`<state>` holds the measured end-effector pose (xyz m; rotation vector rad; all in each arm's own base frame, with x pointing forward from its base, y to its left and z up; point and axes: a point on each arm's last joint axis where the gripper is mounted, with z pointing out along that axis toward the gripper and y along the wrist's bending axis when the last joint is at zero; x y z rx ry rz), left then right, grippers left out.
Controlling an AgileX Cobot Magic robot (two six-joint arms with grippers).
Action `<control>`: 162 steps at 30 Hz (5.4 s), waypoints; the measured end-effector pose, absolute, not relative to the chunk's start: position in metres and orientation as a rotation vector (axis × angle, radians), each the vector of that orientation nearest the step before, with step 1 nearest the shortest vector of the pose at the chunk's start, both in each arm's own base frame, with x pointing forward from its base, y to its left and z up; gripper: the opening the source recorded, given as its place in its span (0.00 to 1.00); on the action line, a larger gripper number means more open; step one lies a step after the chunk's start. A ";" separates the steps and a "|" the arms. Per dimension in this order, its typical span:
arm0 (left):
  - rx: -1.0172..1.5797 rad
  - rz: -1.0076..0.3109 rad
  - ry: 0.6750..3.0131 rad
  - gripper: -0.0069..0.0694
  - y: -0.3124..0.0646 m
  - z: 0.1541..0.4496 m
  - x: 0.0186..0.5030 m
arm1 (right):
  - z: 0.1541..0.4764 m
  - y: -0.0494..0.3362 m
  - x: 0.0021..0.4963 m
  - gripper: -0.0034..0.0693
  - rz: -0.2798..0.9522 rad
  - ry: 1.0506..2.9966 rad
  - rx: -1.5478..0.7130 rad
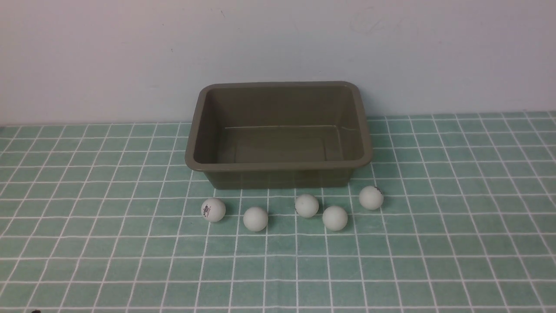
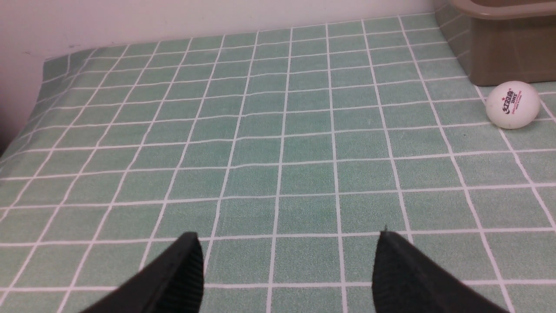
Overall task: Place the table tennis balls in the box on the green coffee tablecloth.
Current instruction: 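Reach for and grasp a ping pong ball on the table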
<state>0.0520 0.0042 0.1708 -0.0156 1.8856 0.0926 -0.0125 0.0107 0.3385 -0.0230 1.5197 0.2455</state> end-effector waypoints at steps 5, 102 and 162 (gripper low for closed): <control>-0.016 0.093 1.886 0.71 0.004 0.171 0.052 | 0.338 0.011 -0.013 0.56 0.250 1.520 -0.023; 0.411 -0.130 2.132 0.71 -0.018 0.294 0.145 | 0.279 0.051 0.273 0.56 0.388 2.313 -0.700; 0.418 -0.119 2.123 0.71 -0.017 0.294 0.146 | 0.148 0.124 0.402 0.54 0.368 2.516 -0.909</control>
